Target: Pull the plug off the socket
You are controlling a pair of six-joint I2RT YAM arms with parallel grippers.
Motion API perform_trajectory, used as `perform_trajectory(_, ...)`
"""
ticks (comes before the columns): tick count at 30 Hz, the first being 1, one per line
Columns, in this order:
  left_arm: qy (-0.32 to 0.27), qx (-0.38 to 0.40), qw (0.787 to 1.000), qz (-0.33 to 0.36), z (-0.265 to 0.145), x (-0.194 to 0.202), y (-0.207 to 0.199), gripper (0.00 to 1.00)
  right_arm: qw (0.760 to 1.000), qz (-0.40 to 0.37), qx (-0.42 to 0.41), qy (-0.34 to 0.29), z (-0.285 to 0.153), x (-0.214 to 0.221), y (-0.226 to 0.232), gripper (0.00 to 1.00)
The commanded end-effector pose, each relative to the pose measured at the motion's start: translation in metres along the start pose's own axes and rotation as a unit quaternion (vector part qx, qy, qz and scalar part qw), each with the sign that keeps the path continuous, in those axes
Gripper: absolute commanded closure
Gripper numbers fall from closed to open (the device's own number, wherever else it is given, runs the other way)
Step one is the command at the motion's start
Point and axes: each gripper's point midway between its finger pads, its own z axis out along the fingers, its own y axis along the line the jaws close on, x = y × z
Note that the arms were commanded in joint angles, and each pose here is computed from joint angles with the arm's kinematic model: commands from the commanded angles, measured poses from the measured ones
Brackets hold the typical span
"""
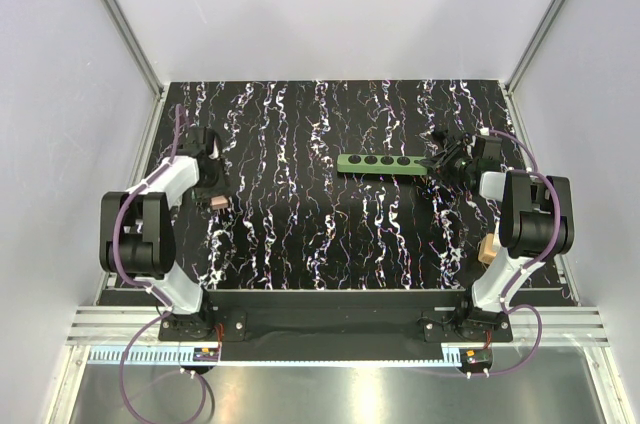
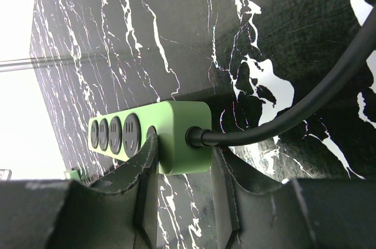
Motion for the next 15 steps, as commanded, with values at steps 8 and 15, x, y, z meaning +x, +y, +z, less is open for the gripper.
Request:
perform_trajectory(8, -0.095, 0.028, 0.995, -0.009, -0.033, -0.033, -0.005, 0.24, 0.999, -0.037, 0.033, -0.007, 0.004, -0.005, -0.017, 1.00)
perform_trajectory(15, -0.179, 0.099, 0.978, 0.036, -0.075, -0.045, -0.042, 0.24, 0.999, -0.035, 0.035, -0.009, 0.003, -0.004, -0.019, 1.00)
